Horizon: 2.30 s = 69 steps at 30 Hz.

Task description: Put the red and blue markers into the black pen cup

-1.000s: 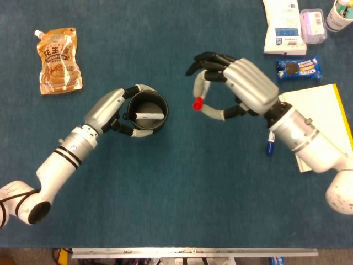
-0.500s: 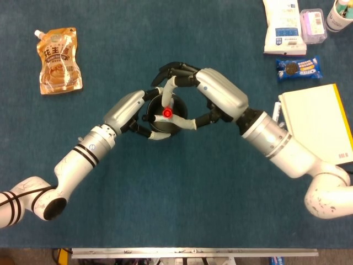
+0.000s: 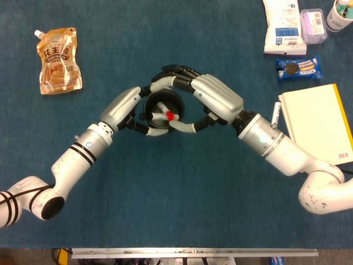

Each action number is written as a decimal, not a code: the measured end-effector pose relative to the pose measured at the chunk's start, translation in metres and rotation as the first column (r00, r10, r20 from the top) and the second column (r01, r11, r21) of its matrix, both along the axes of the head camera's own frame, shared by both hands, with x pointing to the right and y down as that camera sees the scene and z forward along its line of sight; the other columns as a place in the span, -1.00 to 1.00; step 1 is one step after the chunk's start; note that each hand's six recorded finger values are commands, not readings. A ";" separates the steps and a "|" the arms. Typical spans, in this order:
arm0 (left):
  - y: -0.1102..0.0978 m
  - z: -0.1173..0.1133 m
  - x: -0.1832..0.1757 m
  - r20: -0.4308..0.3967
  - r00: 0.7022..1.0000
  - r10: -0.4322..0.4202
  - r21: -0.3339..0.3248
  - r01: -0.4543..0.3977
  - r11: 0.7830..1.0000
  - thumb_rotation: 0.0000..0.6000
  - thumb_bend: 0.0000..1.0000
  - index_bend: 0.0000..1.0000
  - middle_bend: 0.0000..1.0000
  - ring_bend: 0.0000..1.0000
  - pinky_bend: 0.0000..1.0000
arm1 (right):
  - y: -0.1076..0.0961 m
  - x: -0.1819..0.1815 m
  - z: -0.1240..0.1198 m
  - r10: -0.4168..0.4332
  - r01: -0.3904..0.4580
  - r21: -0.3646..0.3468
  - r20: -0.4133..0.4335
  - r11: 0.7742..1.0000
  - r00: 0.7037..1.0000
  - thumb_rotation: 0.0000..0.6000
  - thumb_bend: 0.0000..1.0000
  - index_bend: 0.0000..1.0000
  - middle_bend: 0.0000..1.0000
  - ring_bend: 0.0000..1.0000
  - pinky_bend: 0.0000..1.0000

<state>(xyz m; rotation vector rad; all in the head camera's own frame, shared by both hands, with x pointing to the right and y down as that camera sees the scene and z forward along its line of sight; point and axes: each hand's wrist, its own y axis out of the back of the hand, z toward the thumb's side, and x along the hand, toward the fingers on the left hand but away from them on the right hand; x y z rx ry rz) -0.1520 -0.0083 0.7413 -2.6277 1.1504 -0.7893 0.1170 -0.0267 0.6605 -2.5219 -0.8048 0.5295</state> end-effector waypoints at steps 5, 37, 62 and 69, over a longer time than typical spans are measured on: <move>-0.001 0.001 -0.009 0.021 1.000 -0.005 0.006 0.005 1.000 1.00 -0.66 -0.39 -0.25 -0.36 -0.48 | -0.006 0.009 -0.008 0.012 -0.012 0.049 -0.004 0.999 1.000 1.00 -0.61 -0.70 -0.70 -0.94 -0.86; 0.012 -0.002 -0.050 0.130 0.991 0.021 0.056 -0.028 0.998 1.00 -0.66 -0.39 -0.27 -0.36 -0.48 | 0.047 0.206 0.049 -0.112 0.493 0.320 -0.740 0.809 0.663 1.00 -0.57 -0.04 -0.47 -0.87 -0.85; 0.013 -0.002 -0.053 0.118 0.993 0.016 0.043 -0.021 0.999 1.00 -0.66 -0.41 -0.29 -0.37 -0.48 | 0.060 0.207 0.107 -0.125 0.577 0.314 -0.794 0.754 0.596 1.00 -0.45 -0.04 -0.47 -0.87 -0.85; 0.013 -0.001 -0.055 0.116 0.993 0.015 0.035 -0.019 0.999 1.00 -0.66 -0.41 -0.30 -0.37 -0.48 | 0.059 0.203 0.112 -0.129 0.587 0.312 -0.798 0.747 0.588 1.00 -0.44 -0.02 -0.47 -0.87 -0.85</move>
